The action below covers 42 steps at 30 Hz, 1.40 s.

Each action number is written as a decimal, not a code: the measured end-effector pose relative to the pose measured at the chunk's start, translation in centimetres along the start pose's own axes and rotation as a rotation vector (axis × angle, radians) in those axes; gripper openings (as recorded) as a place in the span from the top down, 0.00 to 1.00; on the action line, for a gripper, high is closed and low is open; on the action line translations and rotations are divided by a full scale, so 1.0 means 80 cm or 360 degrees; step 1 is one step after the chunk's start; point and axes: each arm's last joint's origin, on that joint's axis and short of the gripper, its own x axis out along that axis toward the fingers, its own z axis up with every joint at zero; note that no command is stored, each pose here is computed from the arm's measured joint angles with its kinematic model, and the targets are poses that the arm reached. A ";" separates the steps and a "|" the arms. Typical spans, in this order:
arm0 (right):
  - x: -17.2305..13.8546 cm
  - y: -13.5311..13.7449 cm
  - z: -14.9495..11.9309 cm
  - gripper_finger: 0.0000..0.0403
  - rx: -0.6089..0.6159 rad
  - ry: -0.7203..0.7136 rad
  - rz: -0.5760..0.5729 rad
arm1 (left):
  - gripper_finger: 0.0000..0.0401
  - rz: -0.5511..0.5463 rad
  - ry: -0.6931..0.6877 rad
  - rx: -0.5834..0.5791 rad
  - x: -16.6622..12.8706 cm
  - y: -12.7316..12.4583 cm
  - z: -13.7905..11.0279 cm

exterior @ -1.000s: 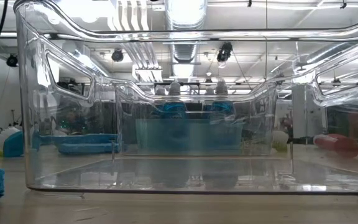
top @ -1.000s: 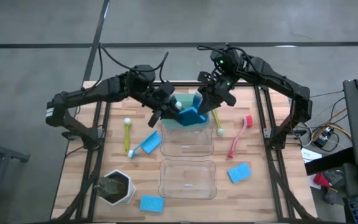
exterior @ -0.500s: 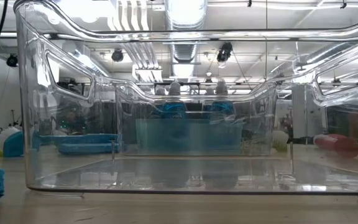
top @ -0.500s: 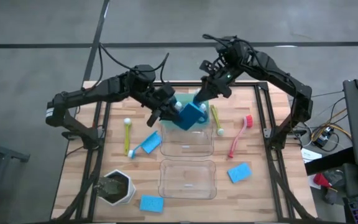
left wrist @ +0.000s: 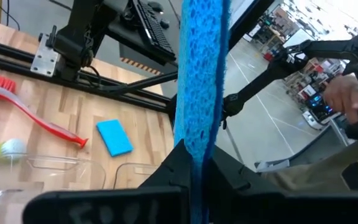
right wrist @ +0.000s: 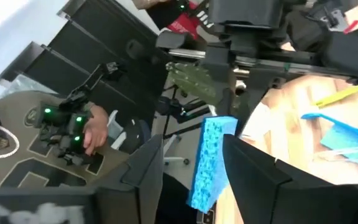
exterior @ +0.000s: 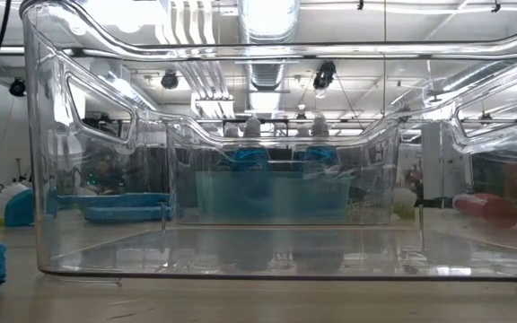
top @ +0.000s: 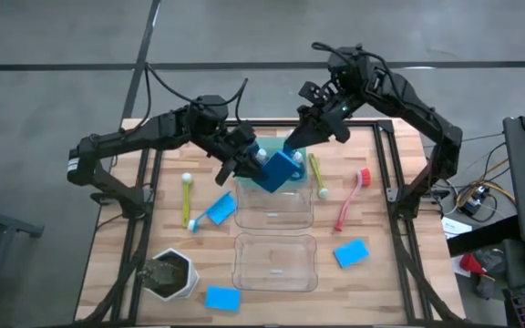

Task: Pick & Place Kitchen Sink Supplies
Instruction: Put the top blue sponge into the top transparent bin

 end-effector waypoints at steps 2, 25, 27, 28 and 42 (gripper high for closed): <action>0.001 0.001 -0.001 0.59 0.0011 -0.0017 -0.0060 | 0.93 0.0001 -0.0003 -0.0024 0.000 0.000 0.000; 0.013 0.003 -0.017 0.59 0.0066 0.0011 -0.0314 | 0.94 0.0052 -0.0034 -0.0272 -0.004 0.006 0.003; 0.013 0.003 -0.016 0.59 0.0066 -0.0003 -0.0342 | 0.94 0.0052 -0.0034 -0.0277 -0.004 0.006 0.003; 0.013 0.003 -0.017 0.59 0.0068 -0.0002 -0.0342 | 0.93 0.0052 -0.0035 -0.0278 -0.004 0.006 0.003; 0.024 -0.009 -0.022 0.59 0.0129 0.0028 -0.0387 | 0.93 0.0060 -0.0077 -0.0317 -0.005 0.007 0.006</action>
